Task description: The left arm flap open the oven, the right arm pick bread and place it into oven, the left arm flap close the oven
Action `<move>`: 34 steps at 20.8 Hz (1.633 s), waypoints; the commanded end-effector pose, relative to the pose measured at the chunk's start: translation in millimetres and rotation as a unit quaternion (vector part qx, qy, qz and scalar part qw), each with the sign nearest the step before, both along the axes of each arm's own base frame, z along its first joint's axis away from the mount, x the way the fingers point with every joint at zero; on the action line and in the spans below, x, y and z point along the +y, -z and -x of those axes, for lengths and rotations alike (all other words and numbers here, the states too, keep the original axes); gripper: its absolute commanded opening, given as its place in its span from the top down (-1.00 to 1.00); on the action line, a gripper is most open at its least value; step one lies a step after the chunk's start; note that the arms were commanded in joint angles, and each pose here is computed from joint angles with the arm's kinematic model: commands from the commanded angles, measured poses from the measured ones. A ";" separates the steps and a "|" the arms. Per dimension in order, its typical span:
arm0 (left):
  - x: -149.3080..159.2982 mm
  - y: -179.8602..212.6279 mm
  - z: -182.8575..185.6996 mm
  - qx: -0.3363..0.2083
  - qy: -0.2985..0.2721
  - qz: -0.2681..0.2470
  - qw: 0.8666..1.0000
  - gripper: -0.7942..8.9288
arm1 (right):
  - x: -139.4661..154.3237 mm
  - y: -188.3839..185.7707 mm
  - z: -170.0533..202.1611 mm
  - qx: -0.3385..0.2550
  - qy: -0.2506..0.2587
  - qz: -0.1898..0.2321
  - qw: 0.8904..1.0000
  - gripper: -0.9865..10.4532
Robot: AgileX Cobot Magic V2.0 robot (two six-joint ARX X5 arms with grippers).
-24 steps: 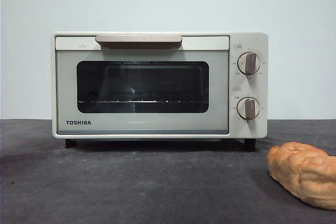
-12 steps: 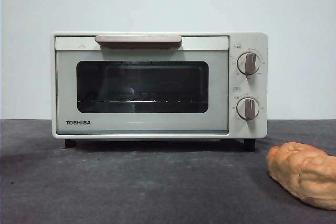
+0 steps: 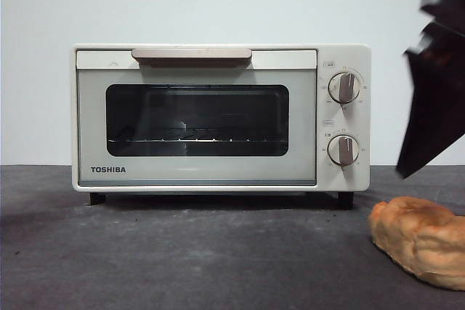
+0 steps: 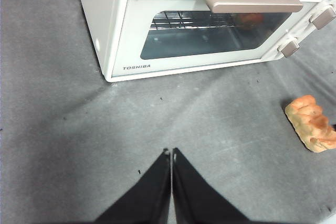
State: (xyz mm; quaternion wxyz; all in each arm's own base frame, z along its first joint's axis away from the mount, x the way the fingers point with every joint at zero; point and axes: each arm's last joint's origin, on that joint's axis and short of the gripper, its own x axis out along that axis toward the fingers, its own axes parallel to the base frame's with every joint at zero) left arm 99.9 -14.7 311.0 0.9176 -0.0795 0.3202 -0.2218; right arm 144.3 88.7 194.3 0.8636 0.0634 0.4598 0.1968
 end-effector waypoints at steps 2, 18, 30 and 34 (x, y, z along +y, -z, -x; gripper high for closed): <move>-0.4 -6.1 0.1 -0.012 0.005 -0.002 1.000 0.81 | 13.6 9.8 -10.6 -0.001 0.003 0.013 1.000 0.07; -0.4 -6.6 -0.4 -0.015 0.004 0.000 1.000 0.81 | 25.8 38.2 -28.5 0.021 0.019 0.058 0.998 0.41; -17.6 -18.0 -26.3 -0.059 0.035 0.056 0.996 0.81 | 11.0 -24.0 -6.3 -0.070 0.021 -0.004 0.997 0.44; -31.6 -19.4 -46.7 -0.071 0.061 0.077 0.993 0.81 | 4.2 -48.5 3.8 -0.098 0.021 -0.021 0.995 0.44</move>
